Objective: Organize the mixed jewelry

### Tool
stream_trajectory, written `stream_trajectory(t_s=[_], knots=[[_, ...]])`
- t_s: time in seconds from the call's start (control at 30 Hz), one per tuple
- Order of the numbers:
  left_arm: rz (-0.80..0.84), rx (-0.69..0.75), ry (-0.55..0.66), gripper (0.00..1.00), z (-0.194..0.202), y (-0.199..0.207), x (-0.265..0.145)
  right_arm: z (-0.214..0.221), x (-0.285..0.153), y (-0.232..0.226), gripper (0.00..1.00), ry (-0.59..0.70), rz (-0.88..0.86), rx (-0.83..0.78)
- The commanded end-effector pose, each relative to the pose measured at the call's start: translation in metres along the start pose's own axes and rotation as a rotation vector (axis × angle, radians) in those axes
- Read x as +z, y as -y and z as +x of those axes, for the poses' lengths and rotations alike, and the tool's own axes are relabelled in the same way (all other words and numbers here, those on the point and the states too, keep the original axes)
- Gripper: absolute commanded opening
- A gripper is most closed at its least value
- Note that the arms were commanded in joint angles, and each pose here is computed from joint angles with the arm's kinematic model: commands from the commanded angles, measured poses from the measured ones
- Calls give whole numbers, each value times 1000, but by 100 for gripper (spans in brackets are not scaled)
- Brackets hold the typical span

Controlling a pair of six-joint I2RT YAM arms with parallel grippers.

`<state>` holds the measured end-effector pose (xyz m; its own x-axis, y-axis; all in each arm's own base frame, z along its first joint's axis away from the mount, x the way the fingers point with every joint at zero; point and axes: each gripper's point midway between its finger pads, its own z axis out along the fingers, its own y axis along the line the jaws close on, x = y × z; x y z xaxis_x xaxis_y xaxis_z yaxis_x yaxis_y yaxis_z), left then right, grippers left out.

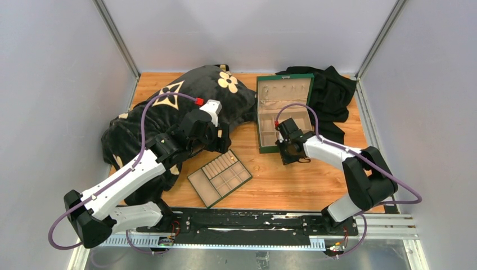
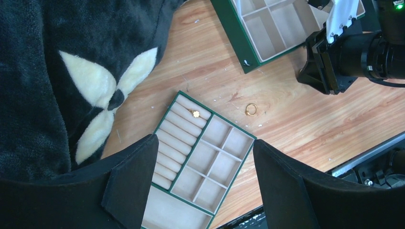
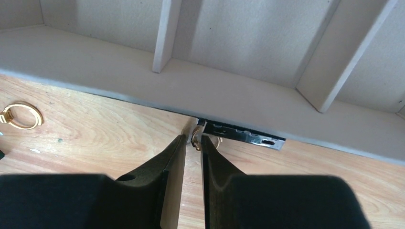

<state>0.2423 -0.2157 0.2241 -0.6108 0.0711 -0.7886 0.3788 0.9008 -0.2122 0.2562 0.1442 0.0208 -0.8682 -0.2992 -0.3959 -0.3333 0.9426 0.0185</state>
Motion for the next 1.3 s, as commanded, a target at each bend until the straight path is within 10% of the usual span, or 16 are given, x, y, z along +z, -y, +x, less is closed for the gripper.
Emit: stream_trajectory(t_s=[0.0, 0.83, 1.0, 1.27], knots=[[18, 2, 9, 78, -1, 4, 1, 21, -2, -11, 23, -55, -40, 5], [35, -8, 10, 79, 1, 6, -2, 41, 5, -14, 17, -88, 18, -25], [36, -17, 12, 79, 2, 6, -4, 42, 4, -15, 3, -88, 11, -14], [35, -30, 33, 82, -1, 5, -7, 8, -37, -57, 0, 28, -228, -26]])
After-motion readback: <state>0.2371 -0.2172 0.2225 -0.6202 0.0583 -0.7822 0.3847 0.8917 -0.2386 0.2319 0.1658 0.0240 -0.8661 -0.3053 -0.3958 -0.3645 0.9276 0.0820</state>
